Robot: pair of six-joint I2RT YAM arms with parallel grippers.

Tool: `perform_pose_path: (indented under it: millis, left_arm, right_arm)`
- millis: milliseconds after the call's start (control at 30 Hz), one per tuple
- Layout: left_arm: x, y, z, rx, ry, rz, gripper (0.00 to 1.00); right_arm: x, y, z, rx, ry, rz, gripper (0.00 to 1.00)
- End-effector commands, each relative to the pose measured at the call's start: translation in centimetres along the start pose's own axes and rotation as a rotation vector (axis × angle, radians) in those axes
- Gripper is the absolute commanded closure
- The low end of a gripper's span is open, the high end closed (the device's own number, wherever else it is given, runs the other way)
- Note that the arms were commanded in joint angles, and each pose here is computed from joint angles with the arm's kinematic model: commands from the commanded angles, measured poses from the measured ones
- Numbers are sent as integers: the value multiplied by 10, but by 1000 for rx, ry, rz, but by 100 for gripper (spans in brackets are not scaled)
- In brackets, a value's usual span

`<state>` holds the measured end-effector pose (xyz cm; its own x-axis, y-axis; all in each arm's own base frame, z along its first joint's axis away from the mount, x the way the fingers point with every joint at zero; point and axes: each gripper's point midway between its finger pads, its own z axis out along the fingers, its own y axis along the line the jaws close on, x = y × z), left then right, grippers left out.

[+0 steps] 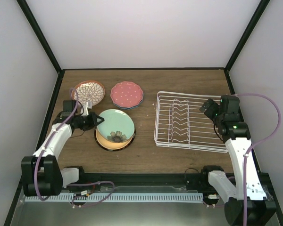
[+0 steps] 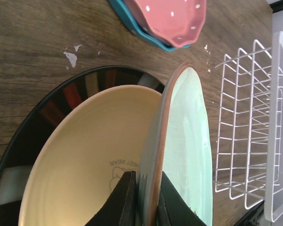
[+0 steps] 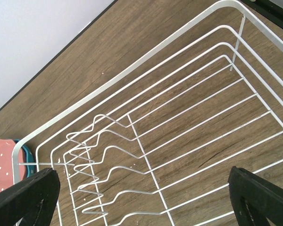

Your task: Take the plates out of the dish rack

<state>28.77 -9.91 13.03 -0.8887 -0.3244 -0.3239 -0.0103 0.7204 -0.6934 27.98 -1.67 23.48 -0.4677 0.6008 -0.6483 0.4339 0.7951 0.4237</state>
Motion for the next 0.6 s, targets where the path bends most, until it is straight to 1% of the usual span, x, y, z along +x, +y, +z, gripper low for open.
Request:
perform_pose_path:
  millis: [0,67,133,233,400,567]
  left_arm:
    - [-8,-10,7,64,-1,33,96]
    - [-7,-6,10,52,5,39,94]
    - [-5,-2,12,38,8,39,86]
    - [-3,2,14,28,16,26,77]
    - [0,6,16,9,23,18,70]
    - [6,10,14,-9,29,15,56]
  right_arm:
    - [-8,2,-7,-9,-31,2,0]
    - [-9,1,-9,-4,-36,3,0]
    - [-9,0,-10,2,-42,1,0]
    - [-10,-2,-12,8,-48,0,0]
    - [-11,0,-9,4,-46,-2,0]
    - [-12,2,-7,2,-44,-10,0]
